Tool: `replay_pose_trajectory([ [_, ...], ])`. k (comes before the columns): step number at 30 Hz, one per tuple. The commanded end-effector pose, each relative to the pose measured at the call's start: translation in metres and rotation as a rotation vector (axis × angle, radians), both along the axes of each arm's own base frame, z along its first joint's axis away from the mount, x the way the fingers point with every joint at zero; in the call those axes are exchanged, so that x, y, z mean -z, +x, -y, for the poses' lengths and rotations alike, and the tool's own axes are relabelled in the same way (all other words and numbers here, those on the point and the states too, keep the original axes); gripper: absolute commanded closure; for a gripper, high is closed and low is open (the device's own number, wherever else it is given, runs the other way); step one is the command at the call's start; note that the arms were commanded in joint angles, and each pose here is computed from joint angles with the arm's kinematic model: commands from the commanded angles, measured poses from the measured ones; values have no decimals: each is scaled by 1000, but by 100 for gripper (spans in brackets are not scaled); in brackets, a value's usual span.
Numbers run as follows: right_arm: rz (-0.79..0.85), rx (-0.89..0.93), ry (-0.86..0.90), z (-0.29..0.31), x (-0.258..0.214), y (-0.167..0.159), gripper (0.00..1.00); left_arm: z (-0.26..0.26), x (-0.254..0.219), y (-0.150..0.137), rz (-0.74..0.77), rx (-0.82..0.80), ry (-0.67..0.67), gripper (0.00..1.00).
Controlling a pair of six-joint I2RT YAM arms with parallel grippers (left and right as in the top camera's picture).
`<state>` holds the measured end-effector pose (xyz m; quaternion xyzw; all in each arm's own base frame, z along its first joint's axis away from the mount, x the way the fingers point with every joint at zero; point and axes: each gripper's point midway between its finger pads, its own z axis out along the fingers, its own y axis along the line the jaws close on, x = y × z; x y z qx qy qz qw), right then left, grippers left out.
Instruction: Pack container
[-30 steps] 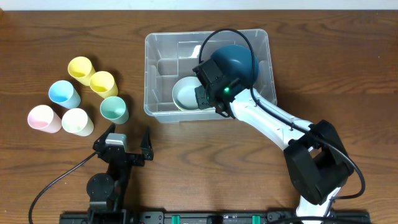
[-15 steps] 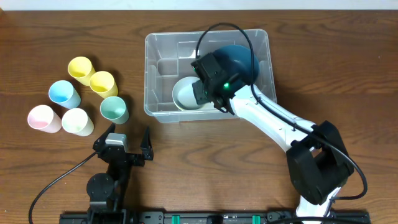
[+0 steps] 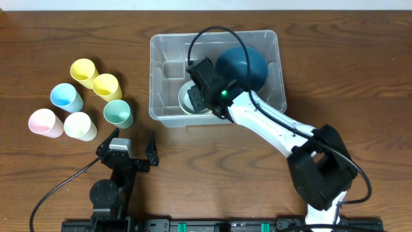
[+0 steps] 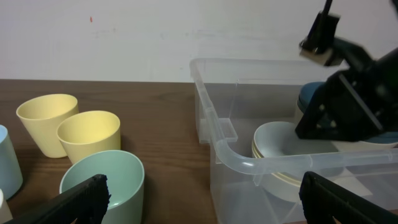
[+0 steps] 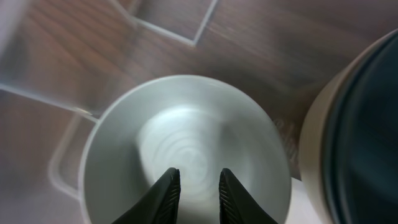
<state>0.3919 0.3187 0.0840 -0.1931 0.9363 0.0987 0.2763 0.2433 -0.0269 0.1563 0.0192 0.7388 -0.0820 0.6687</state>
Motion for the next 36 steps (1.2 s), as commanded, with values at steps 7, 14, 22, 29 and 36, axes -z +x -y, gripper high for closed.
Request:
replay_pose_trajectory([
  [7,10,-15,-10,-8,12,6,79,1,15,-1,-42,12,16,2],
  [14,18,-14,-3,-11,17,9,80,1,15,-1,-42,12,16,2],
  [22,37,-3,-3,-11,20,16,79,1,15,-1,-42,12,16,2],
  [29,56,8,4,-10,18,22,78,1,15,-1,-42,12,16,2],
  [36,80,15,17,-12,16,28,78,1,15,-1,-42,12,16,2],
])
